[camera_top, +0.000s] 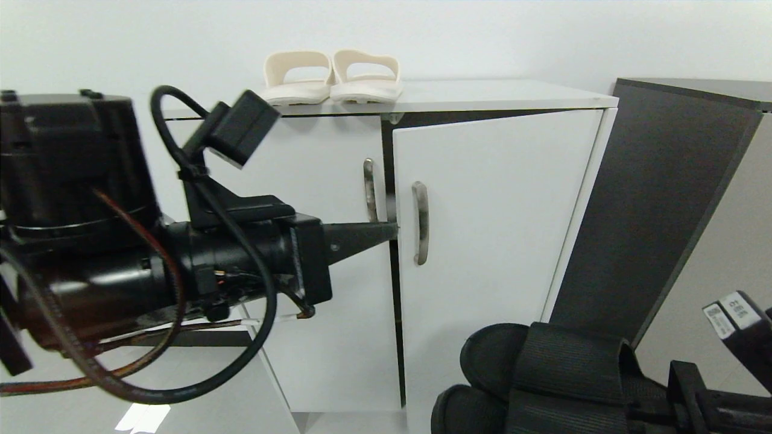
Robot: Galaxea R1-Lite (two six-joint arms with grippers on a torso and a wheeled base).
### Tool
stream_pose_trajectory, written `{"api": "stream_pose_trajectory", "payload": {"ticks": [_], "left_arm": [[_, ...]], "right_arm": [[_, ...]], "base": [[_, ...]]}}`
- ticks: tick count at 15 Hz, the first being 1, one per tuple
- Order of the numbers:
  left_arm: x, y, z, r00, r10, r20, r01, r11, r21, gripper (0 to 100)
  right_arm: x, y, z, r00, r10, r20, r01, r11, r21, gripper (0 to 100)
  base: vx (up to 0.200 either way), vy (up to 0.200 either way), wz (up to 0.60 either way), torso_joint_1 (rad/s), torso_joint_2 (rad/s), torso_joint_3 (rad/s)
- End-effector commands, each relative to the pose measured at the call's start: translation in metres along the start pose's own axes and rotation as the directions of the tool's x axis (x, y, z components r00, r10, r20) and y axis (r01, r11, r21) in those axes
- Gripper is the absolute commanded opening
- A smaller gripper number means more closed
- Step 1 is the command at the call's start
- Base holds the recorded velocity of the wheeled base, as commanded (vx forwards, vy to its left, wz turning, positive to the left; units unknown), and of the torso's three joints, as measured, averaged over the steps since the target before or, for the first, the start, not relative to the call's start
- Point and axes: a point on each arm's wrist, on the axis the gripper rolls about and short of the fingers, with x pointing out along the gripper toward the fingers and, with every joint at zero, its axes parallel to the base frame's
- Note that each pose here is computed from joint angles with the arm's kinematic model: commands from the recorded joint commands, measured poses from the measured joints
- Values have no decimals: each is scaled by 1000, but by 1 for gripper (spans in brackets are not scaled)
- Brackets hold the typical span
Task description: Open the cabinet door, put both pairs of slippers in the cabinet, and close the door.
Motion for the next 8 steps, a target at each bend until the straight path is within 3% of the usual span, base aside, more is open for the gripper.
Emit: {"api": "stream_pose_trajectory", "payload": {"ticks": [1, 2, 3, 5, 8], "left_arm": [[-14, 11, 11, 997, 61, 54, -61, 998, -2, 0], [-11, 17, 12, 995, 79, 54, -79, 997, -4, 0], [-2, 39, 17, 989, 141, 53, -140, 990, -25, 0], [12, 53, 18, 986, 162, 46, -160, 987, -31, 0], [45, 72, 18, 984, 162, 74, -161, 987, -19, 0]], "right_arm": [[-10, 3, -2, 999, 35, 20, -35, 999, -7, 0], [-11, 3, -2, 999, 36, 21, -35, 999, -8, 0], [-11, 3, -2, 999, 37, 23, -37, 999, -8, 0], [-10, 3, -3, 999, 35, 14, -35, 999, -5, 0], [-9, 2, -3, 999, 33, 13, -33, 999, -5, 0]], "base": [[0, 0, 0, 0, 0, 0], [0, 0, 0, 0, 0, 0], [0, 0, 0, 0, 0, 0], [0, 0, 0, 0, 0, 0], [0, 0, 0, 0, 0, 0]]}}
